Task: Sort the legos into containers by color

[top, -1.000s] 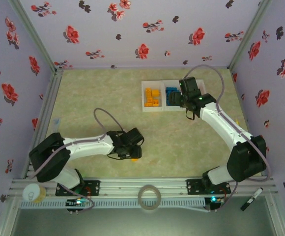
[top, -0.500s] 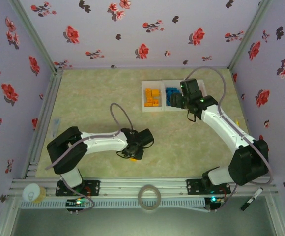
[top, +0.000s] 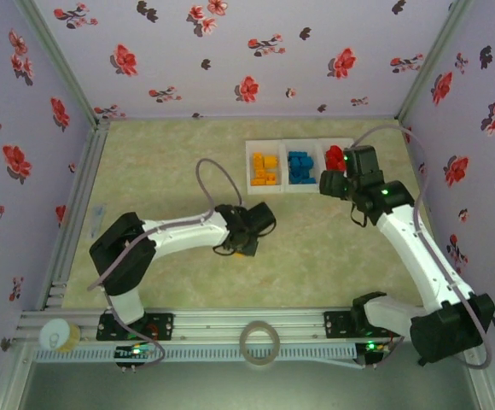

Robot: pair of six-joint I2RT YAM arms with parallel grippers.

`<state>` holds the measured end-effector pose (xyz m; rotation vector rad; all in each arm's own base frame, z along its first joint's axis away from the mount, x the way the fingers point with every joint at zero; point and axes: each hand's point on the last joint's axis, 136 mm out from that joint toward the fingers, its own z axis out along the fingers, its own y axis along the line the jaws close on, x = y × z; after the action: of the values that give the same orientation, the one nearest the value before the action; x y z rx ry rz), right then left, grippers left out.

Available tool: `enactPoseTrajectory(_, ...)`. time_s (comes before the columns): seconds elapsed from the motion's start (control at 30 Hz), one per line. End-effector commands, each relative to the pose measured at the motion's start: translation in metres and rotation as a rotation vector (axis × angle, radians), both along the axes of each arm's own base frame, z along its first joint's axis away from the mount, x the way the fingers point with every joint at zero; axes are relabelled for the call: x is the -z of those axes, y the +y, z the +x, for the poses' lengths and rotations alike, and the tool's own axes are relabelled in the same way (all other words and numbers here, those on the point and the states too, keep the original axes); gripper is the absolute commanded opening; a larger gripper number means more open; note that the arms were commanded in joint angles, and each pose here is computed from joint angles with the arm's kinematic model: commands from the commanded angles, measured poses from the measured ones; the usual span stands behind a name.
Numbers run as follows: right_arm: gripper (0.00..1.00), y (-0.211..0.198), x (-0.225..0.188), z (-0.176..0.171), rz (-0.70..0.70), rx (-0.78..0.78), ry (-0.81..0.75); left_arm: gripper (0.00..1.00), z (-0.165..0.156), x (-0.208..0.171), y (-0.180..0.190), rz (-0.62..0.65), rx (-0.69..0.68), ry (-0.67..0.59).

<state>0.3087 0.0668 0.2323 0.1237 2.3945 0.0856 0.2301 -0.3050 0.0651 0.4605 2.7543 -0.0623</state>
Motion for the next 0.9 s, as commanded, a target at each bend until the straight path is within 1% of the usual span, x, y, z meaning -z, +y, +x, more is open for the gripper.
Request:
enactPoseTrajectory(0.0, 0.82, -0.016, -0.011, -0.023, -0.054, 0.026, 0.064, 0.22, 0.045, -0.027, -0.012, -0.012, 0.070, -0.116)
enactPoseTrajectory(0.27, 0.82, -0.025, -0.026, -0.038, -0.046, 0.083, 0.118, 0.22, 0.128, -0.055, -0.038, -0.128, 0.109, -0.196)
enactPoseTrajectory(0.47, 0.81, -0.030, -0.037, -0.035, -0.035, 0.141, 0.118, 0.21, 0.186, -0.072, -0.058, -0.138, 0.156, -0.276)
enactPoseTrajectory(0.7, 0.80, -0.017, -0.034, -0.025, 0.054, 0.156, 0.110, 0.20, 0.235, -0.089, -0.074, -0.204, 0.162, -0.326)
enactPoseTrajectory(0.87, 0.80, -0.013, -0.022, -0.029, 0.105, 0.163, 0.097, 0.21, 0.259, -0.085, -0.089, -0.225, 0.189, -0.353)
